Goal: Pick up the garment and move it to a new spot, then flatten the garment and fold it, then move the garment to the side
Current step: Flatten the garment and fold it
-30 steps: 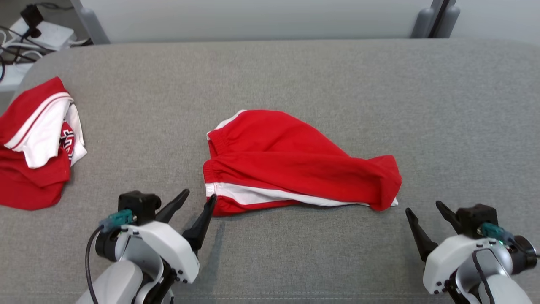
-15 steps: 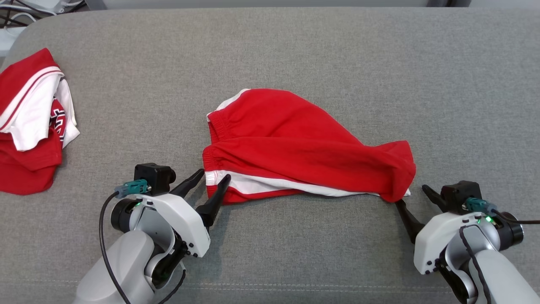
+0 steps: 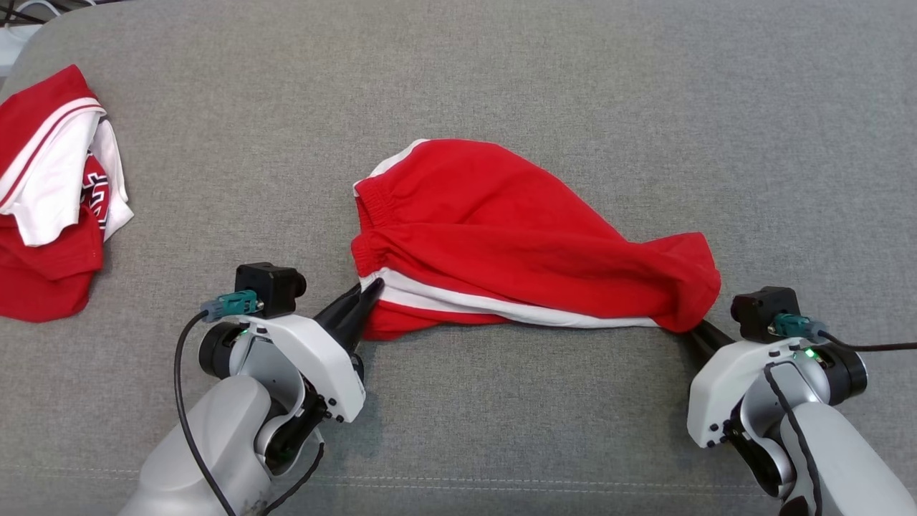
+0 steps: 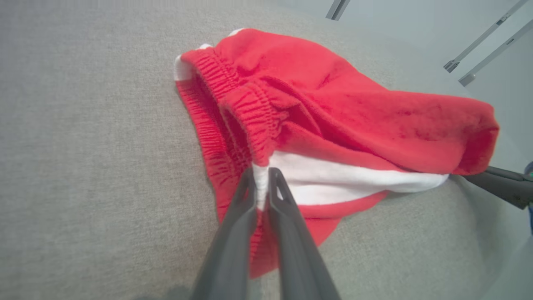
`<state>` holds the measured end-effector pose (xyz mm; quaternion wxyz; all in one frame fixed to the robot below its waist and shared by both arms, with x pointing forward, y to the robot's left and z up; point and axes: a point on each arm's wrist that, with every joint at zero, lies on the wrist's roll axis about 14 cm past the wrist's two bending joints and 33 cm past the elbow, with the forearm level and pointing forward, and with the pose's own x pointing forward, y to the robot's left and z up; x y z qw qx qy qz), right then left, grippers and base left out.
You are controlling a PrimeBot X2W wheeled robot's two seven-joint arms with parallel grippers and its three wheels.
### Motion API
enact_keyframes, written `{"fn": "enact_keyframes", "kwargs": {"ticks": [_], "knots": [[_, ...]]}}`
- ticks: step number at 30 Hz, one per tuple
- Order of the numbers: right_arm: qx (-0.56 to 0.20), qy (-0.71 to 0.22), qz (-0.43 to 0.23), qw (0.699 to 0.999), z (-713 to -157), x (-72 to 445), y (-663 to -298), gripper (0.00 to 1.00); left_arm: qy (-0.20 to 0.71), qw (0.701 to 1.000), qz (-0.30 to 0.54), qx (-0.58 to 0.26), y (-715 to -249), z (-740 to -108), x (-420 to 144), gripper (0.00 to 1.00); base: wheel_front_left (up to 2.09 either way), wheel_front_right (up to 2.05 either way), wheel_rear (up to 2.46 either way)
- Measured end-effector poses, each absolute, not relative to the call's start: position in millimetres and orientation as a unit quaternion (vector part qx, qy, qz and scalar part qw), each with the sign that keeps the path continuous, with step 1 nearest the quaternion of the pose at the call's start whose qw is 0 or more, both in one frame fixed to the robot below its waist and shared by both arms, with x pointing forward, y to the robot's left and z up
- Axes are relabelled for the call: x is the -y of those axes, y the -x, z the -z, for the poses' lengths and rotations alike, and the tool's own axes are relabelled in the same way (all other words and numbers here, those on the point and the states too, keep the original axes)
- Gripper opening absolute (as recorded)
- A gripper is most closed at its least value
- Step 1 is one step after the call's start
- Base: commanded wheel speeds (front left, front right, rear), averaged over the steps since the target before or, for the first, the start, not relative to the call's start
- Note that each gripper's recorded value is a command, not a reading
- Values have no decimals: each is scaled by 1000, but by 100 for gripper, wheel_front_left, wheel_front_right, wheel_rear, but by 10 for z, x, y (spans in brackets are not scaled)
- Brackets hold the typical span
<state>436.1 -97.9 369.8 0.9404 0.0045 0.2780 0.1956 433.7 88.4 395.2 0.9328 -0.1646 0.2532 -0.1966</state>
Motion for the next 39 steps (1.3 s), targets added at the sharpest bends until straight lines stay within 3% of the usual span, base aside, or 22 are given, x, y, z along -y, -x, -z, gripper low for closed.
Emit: {"fn": "enact_keyframes", "kwargs": {"ticks": [8, 16, 19, 21, 23, 27, 29, 31, 34, 39], "knots": [[-300, -63, -157, 939, -3647, 1183, -4049, 0, 175, 930, 215, -241, -4055, -4005, -847, 0, 0, 0, 0], [-371, -173, -112, 906, -3631, 1369, -3449, 0, 210, 908, 230, -280, -3449, -4106, -809, 0, 0, 0, 0], [-372, -198, -122, 899, -3771, 1327, -3485, 0, 215, 903, 245, -278, -3441, -4252, -811, 0, 0, 0, 0], [-366, -198, -146, 897, -3891, 1254, -3674, 0, 219, 898, 262, -279, -3569, -4329, -847, 0, 0, 0, 0], [-333, -196, -175, 906, -4158, 1166, -4114, 0, 233, 892, 279, -269, -3898, -4493, -885, 0, 0, 0, 0], [-138, -168, -186, 958, -5569, 1218, -5410, 0, 243, 911, 273, -193, -5005, -5391, -1112, 0, 0, 0, 0], [-30, -149, -175, 973, -6447, 1243, -5775, 0, 232, 930, 261, -115, -5462, -6126, -1229, 0, 0, 0, 0], [52, -151, -173, 972, -7141, 1179, -5884, 0, 207, 945, 251, -27, -5718, -6891, -1299, 0, 0, 0, 0], [100, -134, -168, 972, -7621, 1130, -5828, 0, 170, 951, 246, 79, -5756, -7727, -1274, 0, 0, 0, 0], [100, -80, -161, 979, -7493, 1232, -5834, 0, 142, 943, 276, 123, -5711, -7814, -975, 0, 0, 0, 0]]}}
